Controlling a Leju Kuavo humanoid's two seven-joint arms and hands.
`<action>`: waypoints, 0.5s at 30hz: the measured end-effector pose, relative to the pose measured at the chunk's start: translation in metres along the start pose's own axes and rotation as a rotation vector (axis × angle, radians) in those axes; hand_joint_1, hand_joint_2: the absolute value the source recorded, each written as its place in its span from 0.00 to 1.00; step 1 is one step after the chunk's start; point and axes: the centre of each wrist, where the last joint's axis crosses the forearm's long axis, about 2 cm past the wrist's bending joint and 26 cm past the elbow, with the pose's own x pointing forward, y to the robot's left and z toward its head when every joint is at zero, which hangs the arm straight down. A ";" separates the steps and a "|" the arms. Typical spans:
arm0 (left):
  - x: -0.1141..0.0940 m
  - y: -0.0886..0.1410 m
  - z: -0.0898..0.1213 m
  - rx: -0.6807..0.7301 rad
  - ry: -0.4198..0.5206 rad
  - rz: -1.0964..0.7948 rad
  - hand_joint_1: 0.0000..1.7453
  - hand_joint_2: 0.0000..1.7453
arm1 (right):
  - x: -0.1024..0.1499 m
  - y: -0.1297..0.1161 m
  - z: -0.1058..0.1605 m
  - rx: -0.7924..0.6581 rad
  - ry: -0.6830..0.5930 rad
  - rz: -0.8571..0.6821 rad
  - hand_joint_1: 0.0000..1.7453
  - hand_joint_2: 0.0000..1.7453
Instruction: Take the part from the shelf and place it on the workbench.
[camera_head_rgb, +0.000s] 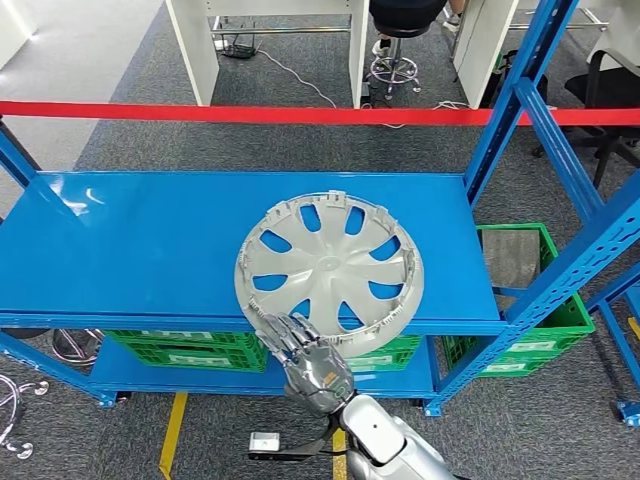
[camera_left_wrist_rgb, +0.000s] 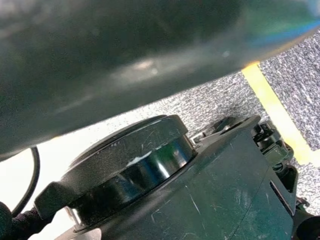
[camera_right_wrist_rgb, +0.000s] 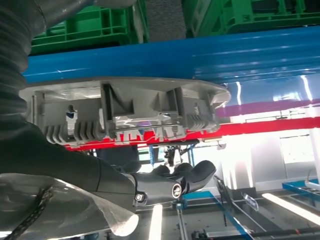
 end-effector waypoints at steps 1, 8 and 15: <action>0.000 0.000 0.000 0.000 0.000 0.000 0.00 0.00 | -0.001 0.000 0.000 0.000 0.003 0.001 0.00 1.00; 0.000 0.000 0.000 0.000 0.000 -0.002 0.00 0.00 | -0.004 0.000 0.001 0.002 0.014 0.010 0.00 1.00; 0.000 0.000 0.000 -0.001 -0.001 -0.004 0.00 0.00 | -0.006 0.000 0.001 0.001 0.028 0.012 0.00 1.00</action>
